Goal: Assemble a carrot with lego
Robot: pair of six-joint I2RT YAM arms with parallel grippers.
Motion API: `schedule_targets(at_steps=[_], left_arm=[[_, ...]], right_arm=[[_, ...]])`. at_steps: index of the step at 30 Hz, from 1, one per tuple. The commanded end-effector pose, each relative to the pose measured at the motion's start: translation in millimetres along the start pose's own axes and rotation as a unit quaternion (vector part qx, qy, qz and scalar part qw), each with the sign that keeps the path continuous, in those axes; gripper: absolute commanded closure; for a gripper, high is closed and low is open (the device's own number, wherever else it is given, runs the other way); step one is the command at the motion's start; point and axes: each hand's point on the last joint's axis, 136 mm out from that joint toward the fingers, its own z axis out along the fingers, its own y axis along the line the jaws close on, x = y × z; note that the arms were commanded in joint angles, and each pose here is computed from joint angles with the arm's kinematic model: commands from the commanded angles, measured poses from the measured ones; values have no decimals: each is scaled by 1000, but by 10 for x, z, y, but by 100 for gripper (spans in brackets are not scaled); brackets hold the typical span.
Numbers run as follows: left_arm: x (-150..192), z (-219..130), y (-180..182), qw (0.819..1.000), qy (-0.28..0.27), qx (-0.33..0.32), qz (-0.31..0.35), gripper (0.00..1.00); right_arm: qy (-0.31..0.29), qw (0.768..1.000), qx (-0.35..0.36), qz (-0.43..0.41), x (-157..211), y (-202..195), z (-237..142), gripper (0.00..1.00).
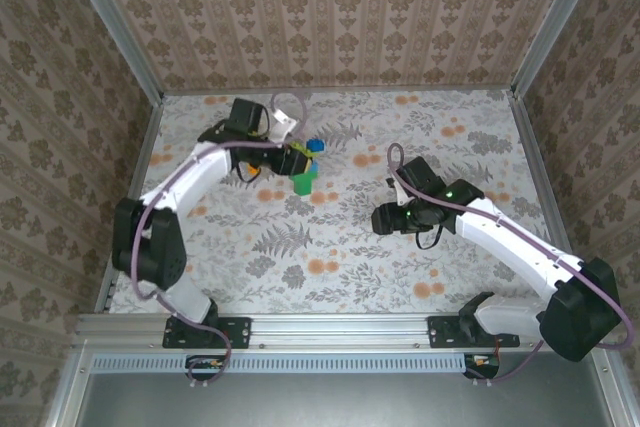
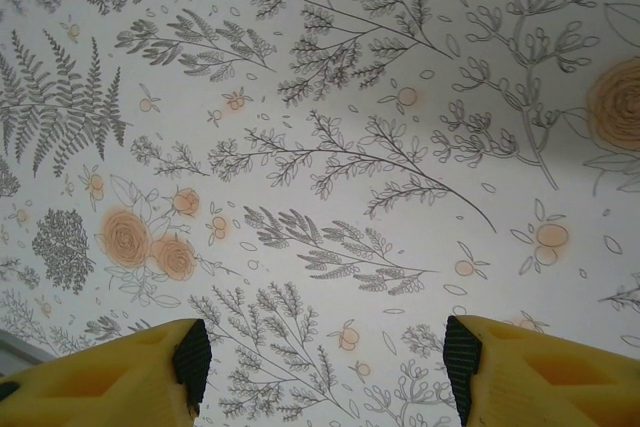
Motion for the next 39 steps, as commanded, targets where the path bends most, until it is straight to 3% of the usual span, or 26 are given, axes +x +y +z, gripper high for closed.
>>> schedule_targets(at_steps=[1, 5, 12, 19, 30, 39], left_arm=[[217, 140, 142, 994, 90, 27, -61, 70], [156, 318, 512, 986, 138, 13, -93, 70], [99, 539, 859, 977, 174, 16, -121, 70], [87, 592, 1139, 972, 182, 15, -147, 70], [170, 685, 1327, 967, 191, 17, -168, 67], [6, 789, 1306, 970, 162, 47, -177, 67]], right_arm=[[-10, 999, -32, -16, -9, 88, 5, 34], [-8, 999, -47, -16, 8, 132, 58, 35], [-3, 998, -54, -14, 72, 120, 129, 35], [7, 998, -58, -12, 152, 102, 221, 35], [19, 998, -62, -6, 220, 79, 359, 36], [19, 997, -70, -3, 218, 97, 436, 37]])
